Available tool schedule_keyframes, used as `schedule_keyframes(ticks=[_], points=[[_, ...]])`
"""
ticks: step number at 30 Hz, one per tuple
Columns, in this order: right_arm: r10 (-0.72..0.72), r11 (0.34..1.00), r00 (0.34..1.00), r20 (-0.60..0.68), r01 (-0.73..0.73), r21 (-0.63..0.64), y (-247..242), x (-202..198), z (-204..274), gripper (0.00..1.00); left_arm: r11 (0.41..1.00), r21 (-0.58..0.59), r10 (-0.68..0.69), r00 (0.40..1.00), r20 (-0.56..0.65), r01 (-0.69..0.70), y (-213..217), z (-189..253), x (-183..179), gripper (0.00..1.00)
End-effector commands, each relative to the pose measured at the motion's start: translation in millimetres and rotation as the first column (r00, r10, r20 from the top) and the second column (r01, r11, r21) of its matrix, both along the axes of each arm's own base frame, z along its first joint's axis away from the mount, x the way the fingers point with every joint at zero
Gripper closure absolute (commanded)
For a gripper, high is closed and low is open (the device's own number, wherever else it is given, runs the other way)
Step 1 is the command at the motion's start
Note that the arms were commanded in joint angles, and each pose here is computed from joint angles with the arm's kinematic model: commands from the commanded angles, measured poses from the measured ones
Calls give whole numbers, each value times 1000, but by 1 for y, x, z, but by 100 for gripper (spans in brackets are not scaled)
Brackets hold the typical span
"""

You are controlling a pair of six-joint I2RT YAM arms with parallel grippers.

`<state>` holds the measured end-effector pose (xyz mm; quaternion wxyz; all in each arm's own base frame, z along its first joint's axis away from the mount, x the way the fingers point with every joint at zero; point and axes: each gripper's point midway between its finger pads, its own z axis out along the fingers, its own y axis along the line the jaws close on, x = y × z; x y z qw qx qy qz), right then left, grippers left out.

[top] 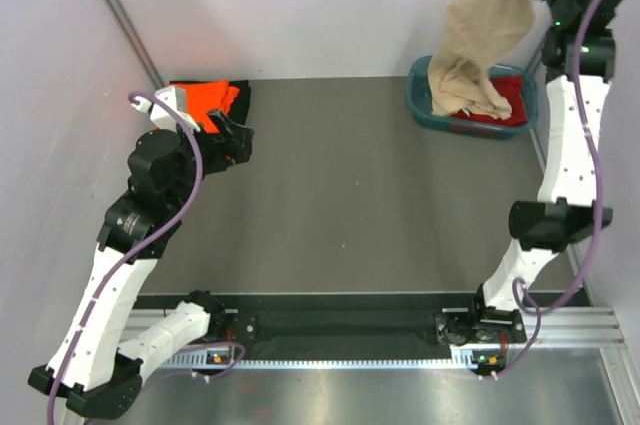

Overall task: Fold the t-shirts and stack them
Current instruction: Move the tshirt to the center of the board, then flatten the tshirt out

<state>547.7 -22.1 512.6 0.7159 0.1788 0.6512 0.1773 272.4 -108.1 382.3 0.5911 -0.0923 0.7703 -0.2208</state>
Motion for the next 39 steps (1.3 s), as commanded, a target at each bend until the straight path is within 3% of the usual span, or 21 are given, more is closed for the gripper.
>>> schedule_keyframes(ticks=[1, 6, 9, 12, 13, 14, 15, 17, 21, 26, 30, 31, 32, 36, 39], points=[[107, 994, 921, 374, -93, -56, 43, -108, 149, 100, 993, 56, 99, 994, 54, -102, 25, 17, -3, 8], [306, 952, 866, 397, -273, -138, 116, -183, 173, 100, 991, 89, 97, 993, 71, -103, 29, 22, -7, 8], [443, 896, 856, 265, -431, -104, 170, -189, 132, 100, 990, 101, 91, 993, 72, -98, 30, 22, -9, 8], [601, 798, 780, 177, -597, -77, 238, -207, 93, 100, 989, 107, 94, 993, 72, -102, 32, 22, -12, 8], [630, 777, 771, 95, -628, -53, 260, -200, 57, 100, 988, 110, 98, 993, 72, -106, 33, 22, -13, 8], [689, 725, 724, 40, -688, -26, 291, -207, 35, 95, 987, 115, 107, 992, 66, -114, 35, 20, -13, 8], [721, 693, 692, -34, -720, 35, 307, -208, 10, 74, 983, 125, 128, 990, 53, -133, 40, 17, -15, 8], [783, 618, 602, -159, -781, 90, 338, -213, -38, 66, 978, 142, 148, 988, 34, -151, 46, 10, -19, 6], [714, 667, 583, -388, -734, 126, 321, -216, -114, 41, 975, 201, 102, 994, -38, -92, 39, -22, -19, 1], [476, 798, 557, -681, -599, 68, 243, -216, -213, 37, 963, 164, -161, 943, -290, 215, -17, -93, -18, 5], [310, 874, 472, -825, -483, 52, 193, -238, -281, 38, 924, 41, -337, 861, -380, 380, -56, -127, -21, 8], [271, 889, 415, -869, -455, 59, 180, -251, -310, 38, 916, 15, -363, 844, -395, 401, -63, -134, -21, 9], [259, 896, 391, -883, -440, 68, 176, -258, -322, 38, 895, -44, -414, 792, -449, 444, -75, -154, -26, 9], [174, 930, 280, -944, -361, 64, 152, -291, -382, 35, 896, -104, -400, 682, -612, 431, -86, -212, -29, 9], [93, 958, 289, -953, -286, 7, 132, -292, -395, 27, 906, -48, -347, 672, -654, 421, -87, -238, -23, 9]])
